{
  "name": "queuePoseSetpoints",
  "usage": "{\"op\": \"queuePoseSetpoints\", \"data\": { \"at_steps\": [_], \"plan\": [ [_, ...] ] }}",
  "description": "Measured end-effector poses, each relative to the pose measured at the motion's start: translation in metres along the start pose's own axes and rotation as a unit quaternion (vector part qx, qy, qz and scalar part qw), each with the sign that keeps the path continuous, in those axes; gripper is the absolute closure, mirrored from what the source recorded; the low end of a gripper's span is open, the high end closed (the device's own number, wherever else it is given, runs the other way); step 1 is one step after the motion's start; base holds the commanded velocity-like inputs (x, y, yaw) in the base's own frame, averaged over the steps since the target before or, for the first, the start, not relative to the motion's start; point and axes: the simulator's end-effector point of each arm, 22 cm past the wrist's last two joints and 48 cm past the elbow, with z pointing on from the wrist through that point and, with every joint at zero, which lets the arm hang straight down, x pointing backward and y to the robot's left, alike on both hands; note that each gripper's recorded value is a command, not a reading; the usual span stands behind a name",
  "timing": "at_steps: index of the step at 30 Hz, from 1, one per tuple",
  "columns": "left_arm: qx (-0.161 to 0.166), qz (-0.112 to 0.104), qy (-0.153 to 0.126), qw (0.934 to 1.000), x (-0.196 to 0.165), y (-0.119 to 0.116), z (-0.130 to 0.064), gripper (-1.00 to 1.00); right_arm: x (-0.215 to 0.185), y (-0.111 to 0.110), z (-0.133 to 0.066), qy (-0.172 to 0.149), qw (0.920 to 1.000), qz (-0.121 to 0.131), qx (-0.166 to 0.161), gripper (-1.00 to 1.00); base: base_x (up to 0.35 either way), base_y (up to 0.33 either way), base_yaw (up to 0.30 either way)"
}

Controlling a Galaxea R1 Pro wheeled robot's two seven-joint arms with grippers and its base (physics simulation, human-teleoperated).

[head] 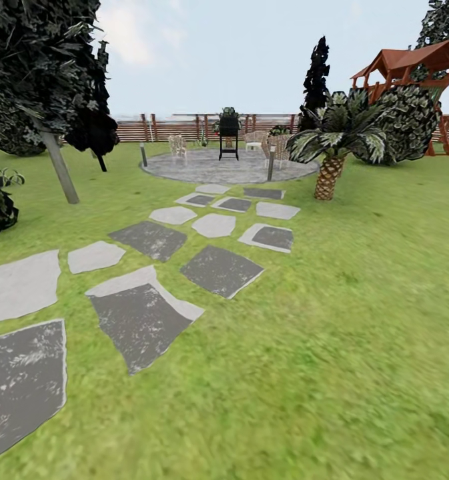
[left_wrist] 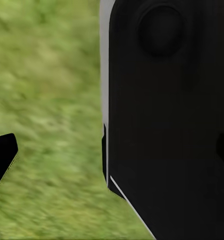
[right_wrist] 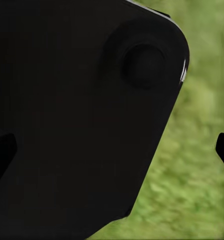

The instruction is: Take the three Easter eggs out of the wicker basket on the lawn in the garden, then place them on the lawn next to a single tree (choose any tree) so that all three eggs are next to the same tree and none are left in the basket.

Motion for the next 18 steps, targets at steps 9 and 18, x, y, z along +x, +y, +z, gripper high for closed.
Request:
{"op": "queuePoseSetpoints", "data": {
  "at_steps": [9, 18],
  "plan": [
    [0.000, 0.000, 0.000, 1.0000, 0.0000, -0.0001, 0.0000, -1.00, 0.0002, -0.0007, 0.0000, 0.000, 1.0000, -0.004, 0.000, -1.00, 0.339, 0.000, 0.000],
    [0.000, 0.000, 0.000, 1.0000, 0.0000, -0.0008, 0.0000, -1.00, 0.0005, -0.0019, -0.0001, 0.000, 1.0000, -0.005, 0.001, -1.00, 0.339, 0.000, 0.000]
  ]
}}
